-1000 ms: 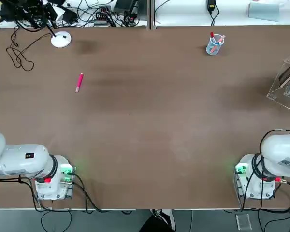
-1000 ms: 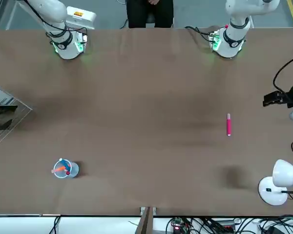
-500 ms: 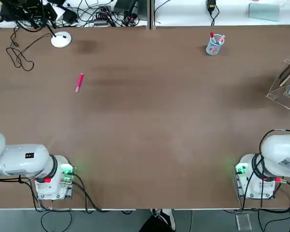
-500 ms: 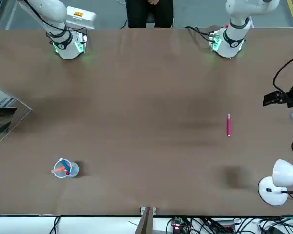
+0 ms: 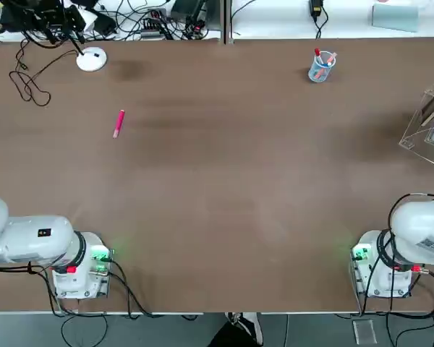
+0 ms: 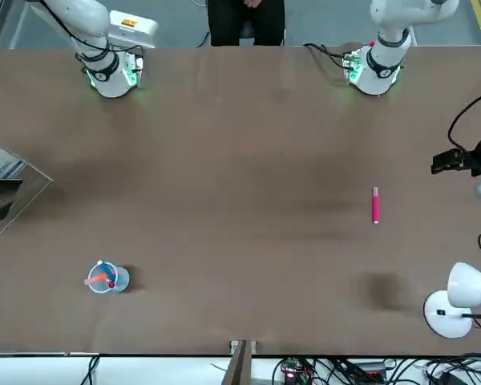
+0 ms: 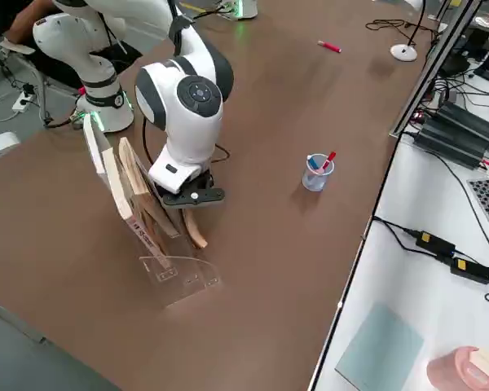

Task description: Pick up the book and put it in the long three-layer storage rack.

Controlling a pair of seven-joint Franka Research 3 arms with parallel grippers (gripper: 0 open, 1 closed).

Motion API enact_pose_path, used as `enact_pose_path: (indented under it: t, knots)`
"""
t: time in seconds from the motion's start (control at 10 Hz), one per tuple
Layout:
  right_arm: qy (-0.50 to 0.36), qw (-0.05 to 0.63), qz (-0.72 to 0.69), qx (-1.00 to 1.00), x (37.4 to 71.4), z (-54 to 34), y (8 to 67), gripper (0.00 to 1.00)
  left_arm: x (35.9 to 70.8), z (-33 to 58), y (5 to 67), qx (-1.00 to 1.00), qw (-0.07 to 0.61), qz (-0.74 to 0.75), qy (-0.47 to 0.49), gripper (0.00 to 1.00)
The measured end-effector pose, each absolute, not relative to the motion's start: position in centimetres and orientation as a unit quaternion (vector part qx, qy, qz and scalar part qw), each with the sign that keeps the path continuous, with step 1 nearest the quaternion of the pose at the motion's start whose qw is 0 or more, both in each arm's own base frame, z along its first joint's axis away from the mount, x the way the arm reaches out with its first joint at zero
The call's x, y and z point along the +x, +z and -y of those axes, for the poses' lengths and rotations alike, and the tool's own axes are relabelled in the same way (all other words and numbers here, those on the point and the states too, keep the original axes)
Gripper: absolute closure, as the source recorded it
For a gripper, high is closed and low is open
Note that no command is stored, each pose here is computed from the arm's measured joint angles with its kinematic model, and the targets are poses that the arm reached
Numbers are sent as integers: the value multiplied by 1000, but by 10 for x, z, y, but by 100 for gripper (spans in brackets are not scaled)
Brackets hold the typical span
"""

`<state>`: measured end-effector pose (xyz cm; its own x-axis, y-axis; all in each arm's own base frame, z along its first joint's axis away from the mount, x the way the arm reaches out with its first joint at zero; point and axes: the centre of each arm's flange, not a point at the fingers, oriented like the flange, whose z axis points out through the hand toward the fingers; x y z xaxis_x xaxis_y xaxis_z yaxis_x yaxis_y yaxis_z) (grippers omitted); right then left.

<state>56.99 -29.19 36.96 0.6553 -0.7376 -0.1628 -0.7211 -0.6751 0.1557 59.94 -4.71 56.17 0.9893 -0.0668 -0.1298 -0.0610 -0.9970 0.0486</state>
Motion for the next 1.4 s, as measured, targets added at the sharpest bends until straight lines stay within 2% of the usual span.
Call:
enact_pose_path:
  t: [1.4]
  knots:
    - [-95, 41, 411, 906, 580, 295, 358, 81, 599, 47, 562, 997, 22, 32, -67, 0]
